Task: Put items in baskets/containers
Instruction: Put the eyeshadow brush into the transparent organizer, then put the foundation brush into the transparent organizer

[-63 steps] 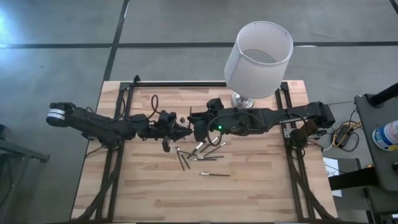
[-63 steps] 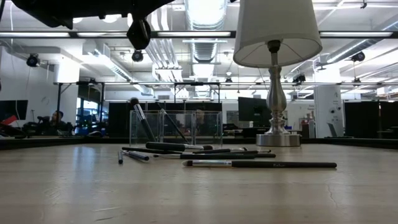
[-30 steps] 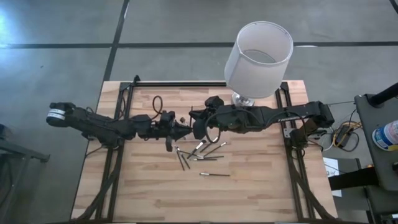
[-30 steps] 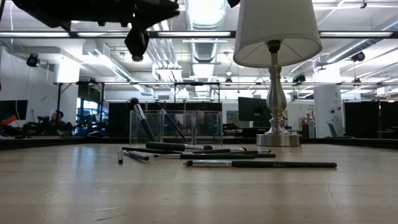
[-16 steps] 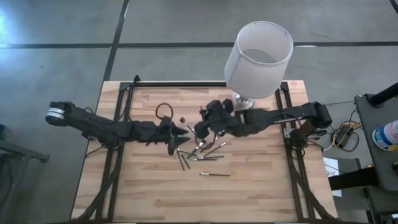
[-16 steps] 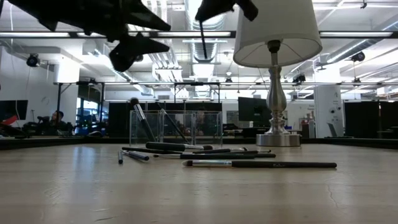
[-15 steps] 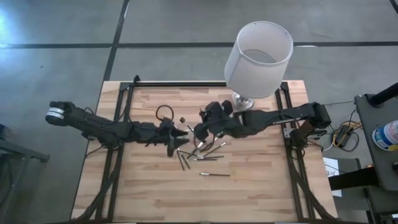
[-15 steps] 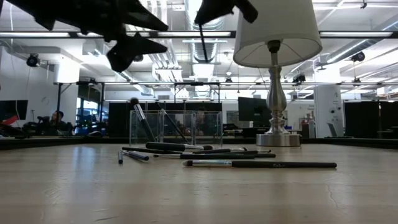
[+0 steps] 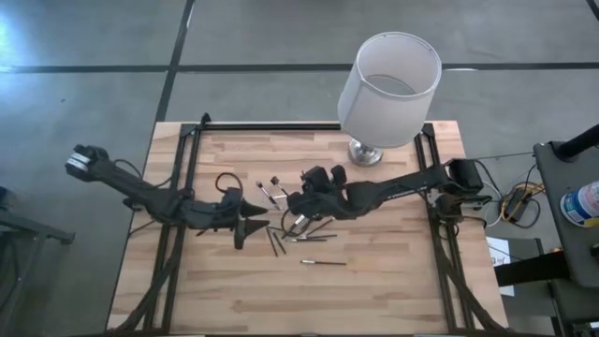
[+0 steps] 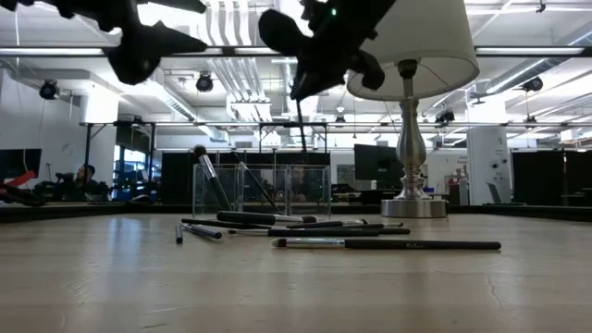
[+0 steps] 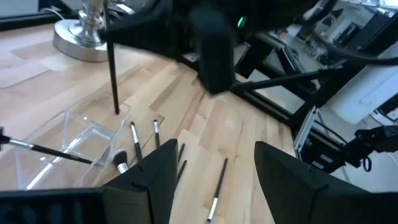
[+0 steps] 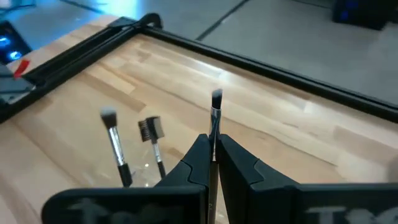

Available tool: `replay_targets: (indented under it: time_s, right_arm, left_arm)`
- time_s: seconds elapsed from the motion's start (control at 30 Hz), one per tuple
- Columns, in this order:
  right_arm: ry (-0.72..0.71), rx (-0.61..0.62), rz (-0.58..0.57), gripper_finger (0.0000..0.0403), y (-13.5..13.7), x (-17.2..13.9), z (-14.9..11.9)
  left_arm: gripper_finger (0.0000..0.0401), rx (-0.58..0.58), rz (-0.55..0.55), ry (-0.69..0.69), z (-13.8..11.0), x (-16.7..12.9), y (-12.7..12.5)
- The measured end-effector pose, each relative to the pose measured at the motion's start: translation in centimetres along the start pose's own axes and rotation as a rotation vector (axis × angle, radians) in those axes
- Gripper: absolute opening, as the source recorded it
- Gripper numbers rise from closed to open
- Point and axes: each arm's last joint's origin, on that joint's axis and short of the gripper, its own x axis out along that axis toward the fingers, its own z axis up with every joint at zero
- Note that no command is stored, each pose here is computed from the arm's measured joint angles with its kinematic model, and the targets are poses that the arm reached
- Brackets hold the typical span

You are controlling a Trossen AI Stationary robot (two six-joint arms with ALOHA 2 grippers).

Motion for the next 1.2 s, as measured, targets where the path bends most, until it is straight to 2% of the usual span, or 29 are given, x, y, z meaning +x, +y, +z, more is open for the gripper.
replay_targets:
  time_s: [0.17, 0.57, 0.7, 0.9, 1.07, 1.2]
  right_arm:
    - [-0.011, 0.014, -0.002, 0.0013, -0.8, 1.0, -0.3]
    - [0.077, 0.019, 0.013, 0.0015, -2.2, 2.7, -2.8]
    - [0.122, -0.020, 0.040, 0.0043, -2.1, 3.1, -3.3]
    - [0.133, -0.032, 0.065, 0.0115, -1.9, 3.0, -2.8]
    - [0.121, -0.131, 0.104, 0.0155, -1.6, 1.3, -1.1]
    - [0.247, -0.357, 0.171, 0.0165, -1.5, -0.3, -1.3]
  left_arm:
    - [0.0204, -0.019, 0.003, -0.001, 0.4, -1.4, 0.4]
    - [0.0204, -0.037, 0.051, -0.045, 1.2, -2.9, 1.1]
    - [0.0204, -0.058, 0.052, -0.044, 1.2, -2.9, 1.1]
    - [0.0204, -0.085, 0.056, -0.039, 1.1, -2.9, 1.2]
    - [0.0204, -0.107, 0.072, -0.020, 0.9, -2.9, 1.4]
    - [0.0204, -0.105, 0.082, -0.008, 0.8, -2.9, 1.4]
